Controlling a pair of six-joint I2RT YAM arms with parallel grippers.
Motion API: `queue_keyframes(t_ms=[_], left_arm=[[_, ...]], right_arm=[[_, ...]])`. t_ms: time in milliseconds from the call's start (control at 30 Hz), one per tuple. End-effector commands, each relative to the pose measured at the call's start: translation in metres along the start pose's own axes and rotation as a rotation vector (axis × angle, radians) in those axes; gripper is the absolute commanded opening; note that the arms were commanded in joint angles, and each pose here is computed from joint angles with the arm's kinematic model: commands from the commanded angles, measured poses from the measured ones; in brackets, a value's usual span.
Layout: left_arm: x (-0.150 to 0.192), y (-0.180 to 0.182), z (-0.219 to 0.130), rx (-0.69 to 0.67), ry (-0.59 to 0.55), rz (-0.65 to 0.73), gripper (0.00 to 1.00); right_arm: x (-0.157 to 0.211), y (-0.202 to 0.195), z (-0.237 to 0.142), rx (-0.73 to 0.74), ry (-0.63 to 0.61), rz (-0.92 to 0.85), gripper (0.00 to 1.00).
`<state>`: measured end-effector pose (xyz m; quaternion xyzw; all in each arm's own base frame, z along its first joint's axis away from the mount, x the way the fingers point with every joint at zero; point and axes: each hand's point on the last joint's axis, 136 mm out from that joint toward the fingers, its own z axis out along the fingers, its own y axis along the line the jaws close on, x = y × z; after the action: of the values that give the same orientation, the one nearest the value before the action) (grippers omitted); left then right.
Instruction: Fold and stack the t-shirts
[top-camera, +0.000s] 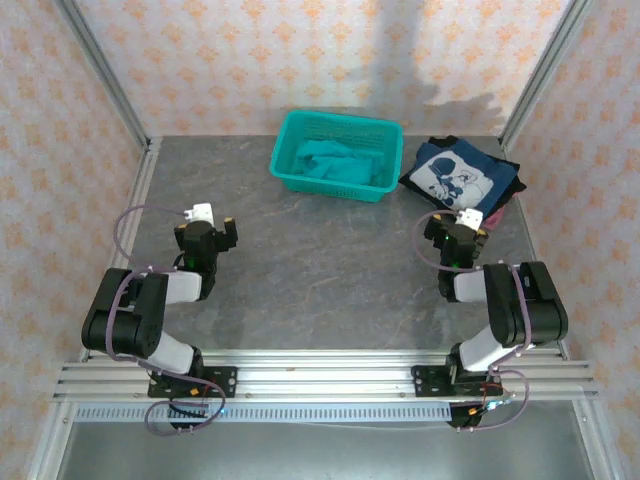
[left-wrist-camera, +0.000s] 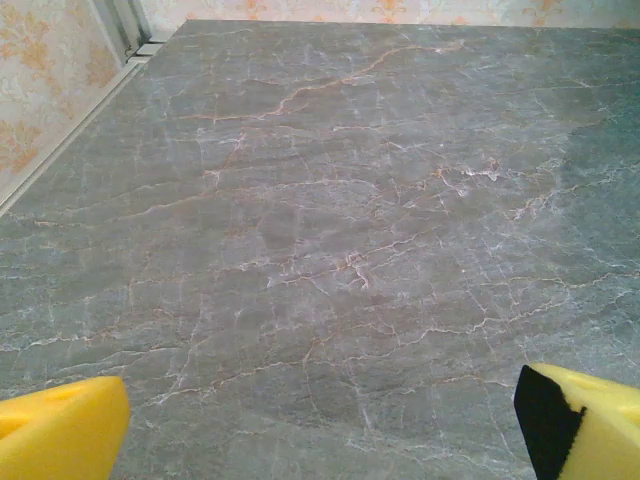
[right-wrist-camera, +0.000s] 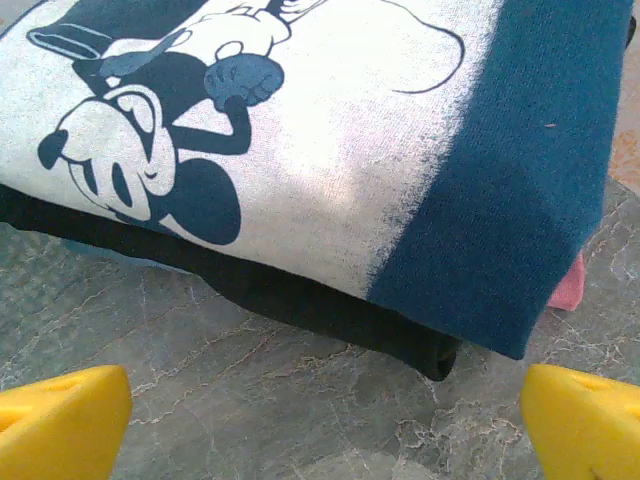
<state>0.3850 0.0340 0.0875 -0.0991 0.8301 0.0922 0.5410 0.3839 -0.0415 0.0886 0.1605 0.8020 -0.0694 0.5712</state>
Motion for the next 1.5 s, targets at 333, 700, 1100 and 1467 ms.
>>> queue_keyframes(t_ms=[333, 700, 1100, 1467], left_arm=[[-0.01, -0.001, 0.001, -0.004, -0.019, 0.012, 1.0], [-0.033, -0.003, -0.001, -0.021, 0.073, 0.042, 1.0], [-0.171, -0.064, -0.024, 0.132, 0.317, -0.182, 1.0], [-0.175, -0.154, 0.085, 0.252, 0.544, -0.156, 0.98]], right_arm=[[-0.007, 0.004, 0.003, -0.01, -0.011, -0.011, 0.99], [-0.032, 0.004, -0.019, -0.014, -0.022, -0.002, 0.99], [-0.102, 0.048, -0.104, -0.213, 0.366, 0.228, 0.99], [-0.143, 0.163, -0.067, -0.468, 0.572, 0.191, 0.99]])
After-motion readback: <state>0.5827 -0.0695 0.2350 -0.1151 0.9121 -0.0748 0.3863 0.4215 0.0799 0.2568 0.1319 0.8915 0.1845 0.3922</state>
